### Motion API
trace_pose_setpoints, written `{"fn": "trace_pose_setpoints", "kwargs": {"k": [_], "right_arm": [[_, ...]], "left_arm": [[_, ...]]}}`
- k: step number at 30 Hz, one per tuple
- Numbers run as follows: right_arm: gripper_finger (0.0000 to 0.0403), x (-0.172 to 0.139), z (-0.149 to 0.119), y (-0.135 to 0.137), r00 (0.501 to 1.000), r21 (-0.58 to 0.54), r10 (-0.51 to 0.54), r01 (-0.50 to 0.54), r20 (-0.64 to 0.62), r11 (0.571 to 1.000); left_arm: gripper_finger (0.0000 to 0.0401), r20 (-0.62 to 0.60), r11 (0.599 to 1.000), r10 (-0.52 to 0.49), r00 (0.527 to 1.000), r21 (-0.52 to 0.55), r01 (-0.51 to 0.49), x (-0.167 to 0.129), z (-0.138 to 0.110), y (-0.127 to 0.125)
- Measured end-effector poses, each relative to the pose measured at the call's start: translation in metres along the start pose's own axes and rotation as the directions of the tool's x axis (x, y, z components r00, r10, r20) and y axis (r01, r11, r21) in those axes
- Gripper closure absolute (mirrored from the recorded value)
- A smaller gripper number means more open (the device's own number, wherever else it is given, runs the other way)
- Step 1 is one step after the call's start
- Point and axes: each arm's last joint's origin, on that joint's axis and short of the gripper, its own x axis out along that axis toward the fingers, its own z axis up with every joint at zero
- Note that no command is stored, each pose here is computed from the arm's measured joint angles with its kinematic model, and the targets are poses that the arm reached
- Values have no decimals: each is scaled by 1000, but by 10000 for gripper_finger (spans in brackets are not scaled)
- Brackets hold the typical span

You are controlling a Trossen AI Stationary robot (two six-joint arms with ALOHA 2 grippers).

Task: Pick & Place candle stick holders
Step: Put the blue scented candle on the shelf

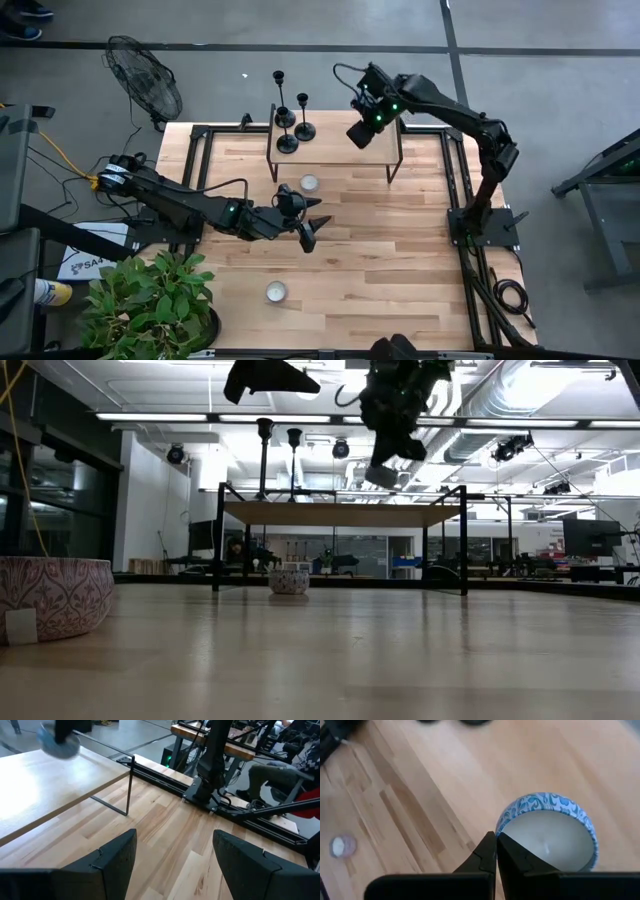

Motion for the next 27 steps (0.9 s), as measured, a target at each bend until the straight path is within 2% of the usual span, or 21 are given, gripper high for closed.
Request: {"fn": "trace_pose_setpoints", "kwargs": {"k": [4,10,13,18,23,27], "right_arm": [[403,-12,20,-2,1000,-18,-18,18,-1,1000],[403,-3,43,-14,986,-93,-83,70,-143,993],[403,14,40,-25,972,-159,-99,66,-212,985],[403,34,28,-36,941,-207,-116,50,-319,977],[403,36,30,-37,947,-204,-121,61,-298,977],[403,37,35,-36,963,-116,-112,85,-247,990]], "left_arm": [[144,-1,1000,0,1000,0,0,0,0,0],[144,-1,1000,0,1000,-1,0,0,0,0],[144,-2,1000,0,1000,-1,0,0,0,0],[144,-5,1000,-5,1000,-5,5,0,0,0],[144,-8,1000,-4,1000,-3,4,0,-1,0],[144,-9,1000,0,1000,-1,0,0,-1,0]]}}
